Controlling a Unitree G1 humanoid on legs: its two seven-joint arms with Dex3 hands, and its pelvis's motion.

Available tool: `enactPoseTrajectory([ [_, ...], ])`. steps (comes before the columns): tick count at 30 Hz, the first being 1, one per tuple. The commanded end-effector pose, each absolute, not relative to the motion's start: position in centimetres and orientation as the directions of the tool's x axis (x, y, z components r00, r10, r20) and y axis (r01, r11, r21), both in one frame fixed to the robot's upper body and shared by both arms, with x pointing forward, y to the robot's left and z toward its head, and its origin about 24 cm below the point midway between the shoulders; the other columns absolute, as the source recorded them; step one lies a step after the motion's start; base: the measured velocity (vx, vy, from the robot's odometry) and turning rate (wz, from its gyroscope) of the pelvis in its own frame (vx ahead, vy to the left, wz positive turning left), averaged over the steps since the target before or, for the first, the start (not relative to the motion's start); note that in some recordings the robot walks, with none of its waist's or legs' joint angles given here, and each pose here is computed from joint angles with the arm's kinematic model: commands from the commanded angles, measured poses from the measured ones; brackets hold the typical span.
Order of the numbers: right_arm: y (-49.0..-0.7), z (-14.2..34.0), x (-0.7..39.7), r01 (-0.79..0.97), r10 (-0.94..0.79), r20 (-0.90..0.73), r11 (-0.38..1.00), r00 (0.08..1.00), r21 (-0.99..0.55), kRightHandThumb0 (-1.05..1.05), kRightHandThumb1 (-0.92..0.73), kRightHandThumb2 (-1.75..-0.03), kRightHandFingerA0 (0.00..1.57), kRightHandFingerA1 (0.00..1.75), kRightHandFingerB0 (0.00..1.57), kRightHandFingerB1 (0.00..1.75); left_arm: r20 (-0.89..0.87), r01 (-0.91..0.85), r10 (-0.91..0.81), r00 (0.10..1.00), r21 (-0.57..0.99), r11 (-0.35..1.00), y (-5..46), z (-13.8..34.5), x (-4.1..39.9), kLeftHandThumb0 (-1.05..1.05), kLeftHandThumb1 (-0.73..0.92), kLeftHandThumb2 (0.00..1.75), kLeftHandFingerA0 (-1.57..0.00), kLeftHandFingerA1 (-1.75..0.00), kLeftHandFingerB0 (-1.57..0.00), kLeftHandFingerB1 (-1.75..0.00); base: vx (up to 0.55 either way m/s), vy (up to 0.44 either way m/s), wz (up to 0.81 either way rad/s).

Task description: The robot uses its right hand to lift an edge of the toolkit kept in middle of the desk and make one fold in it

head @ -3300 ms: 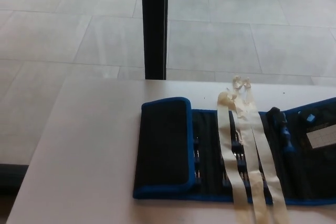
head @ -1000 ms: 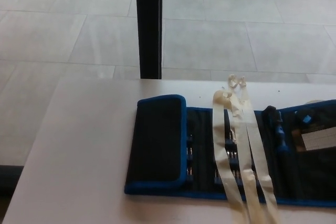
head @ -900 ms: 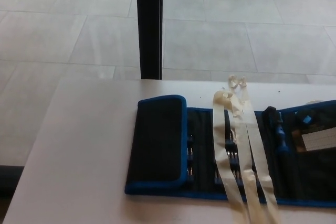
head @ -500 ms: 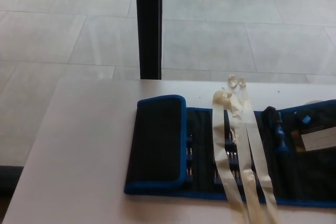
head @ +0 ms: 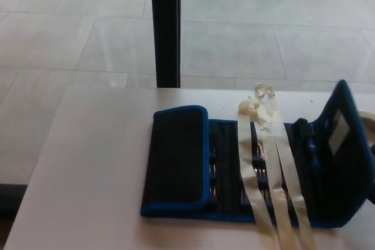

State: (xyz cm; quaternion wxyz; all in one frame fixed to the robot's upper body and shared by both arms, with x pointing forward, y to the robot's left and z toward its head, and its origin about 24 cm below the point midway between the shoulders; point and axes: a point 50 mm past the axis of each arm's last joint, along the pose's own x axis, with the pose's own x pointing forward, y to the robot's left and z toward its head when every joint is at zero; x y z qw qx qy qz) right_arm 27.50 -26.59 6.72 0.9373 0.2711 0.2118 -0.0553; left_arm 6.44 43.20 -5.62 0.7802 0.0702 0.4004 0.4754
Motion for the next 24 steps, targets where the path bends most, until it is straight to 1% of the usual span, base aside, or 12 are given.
enactPoseTrajectory([
  [1,-24.5,8.3,27.7,0.164,0.061,-0.389,0.838,0.919,0.521,-0.60,-0.65,-1.04,0.36,0.59,0.21,0.51,-0.535,-0.668,0.808,0.246,0.511,0.541,43.8,-5.0,6.2,-0.54,0.59,0.58,-0.70,-0.77,-0.65,-0.57,0.00,0.000,0.07],
  [6,-22.5,9.7,27.6,0.072,0.116,-0.331,0.860,0.936,0.504,-0.58,-0.63,-1.04,0.36,0.60,0.22,0.52,-0.543,-0.674,0.807,0.233,0.508,0.536,43.8,-5.0,6.2,-0.59,0.59,0.58,-0.72,-0.83,-0.65,-0.58,0.00,0.000,0.05],
  [7,-22.2,9.8,27.6,0.057,0.121,-0.327,0.872,0.937,0.486,-0.64,-0.81,-0.65,0.38,0.49,0.32,0.44,-0.544,-0.671,0.806,0.232,0.510,0.537,43.8,-5.0,6.2,-0.59,0.60,0.58,-0.68,-0.76,-0.63,-0.56,0.00,0.000,0.00],
  [11,-21.9,8.9,26.9,0.036,0.127,-0.376,0.917,0.918,0.397,-0.66,-0.82,-0.65,0.38,0.48,0.30,0.43,-0.538,-0.656,0.809,0.238,0.525,0.542,43.9,-4.9,6.3,-0.60,0.60,0.58,-0.68,-0.73,-0.64,-0.56,0.00,0.000,0.00],
  [13,-21.8,7.8,26.4,-0.040,0.114,-0.411,0.982,0.904,0.184,-0.65,-0.87,-0.66,0.38,0.50,0.29,0.43,-0.539,-0.649,0.805,0.248,0.524,0.551,43.9,-4.9,6.3,-0.60,0.62,0.58,-0.65,-0.68,-0.59,-0.53,0.00,0.000,0.00],
  [15,-21.8,7.0,26.1,-0.089,0.121,-0.430,0.992,0.895,0.095,-0.61,-0.89,-0.65,0.33,0.50,0.26,0.44,-0.534,-0.637,0.806,0.253,0.535,0.555,44.0,-4.8,6.2,-0.60,0.61,0.58,-0.74,-0.86,-0.63,-0.57,0.00,0.000,0.00],
  [17,-21.8,6.0,26.0,-0.192,0.112,-0.448,0.972,0.887,-0.138,-0.64,-0.90,-0.66,0.36,0.50,0.30,0.45,-0.536,-0.645,0.806,0.251,0.529,0.552,43.9,-4.8,6.2,-0.58,0.61,0.58,-0.71,-0.78,-0.64,-0.56,0.00,0.000,0.00],
  [19,-21.8,5.9,26.2,-0.210,0.110,-0.444,0.961,0.889,-0.182,-0.64,-0.90,-0.66,0.36,0.50,0.30,0.45,-0.533,-0.644,0.807,0.252,0.530,0.551,44.0,-4.8,6.3,-0.58,0.61,0.58,-0.71,-0.78,-0.64,-0.56,0.00,0.000,0.00],
  [20,-21.8,5.5,26.2,-0.257,0.097,-0.462,0.919,0.882,-0.298,-0.67,-0.89,-0.66,0.37,0.49,0.30,0.44,-0.531,-0.647,0.809,0.253,0.528,0.550,44.0,-4.7,6.5,-0.59,0.61,0.58,-0.74,-0.86,-0.65,-0.58,0.00,0.000,0.00],
  [21,-21.8,4.6,26.3,-0.330,0.088,-0.430,0.781,0.899,-0.530,-0.66,-0.89,-0.66,0.42,0.52,0.37,0.46,-0.530,-0.653,0.810,0.251,0.525,0.546,44.0,-4.7,6.7,-0.57,0.60,0.58,-0.73,-0.83,-0.65,-0.58,0.00,0.000,0.00],
  [23,-21.8,3.7,26.5,-0.384,0.071,-0.461,0.673,0.885,-0.632,-0.72,-0.90,-0.67,0.41,0.55,0.39,0.43,-0.530,-0.654,0.810,0.254,0.523,0.547,44.0,-4.7,6.8,-0.56,0.60,0.58,-0.74,-0.89,-0.64,-0.59,0.00,0.000,0.00],
  [24,-21.4,3.0,26.7,-0.441,0.072,-0.497,0.580,0.865,-0.685,-0.74,-0.83,-0.69,0.34,0.64,0.30,0.44,-0.527,-0.639,0.809,0.261,0.534,0.554,44.0,-4.6,6.8,-0.58,0.61,0.58,-0.69,-0.76,-0.62,-0.57,0.00,0.000,0.00],
])
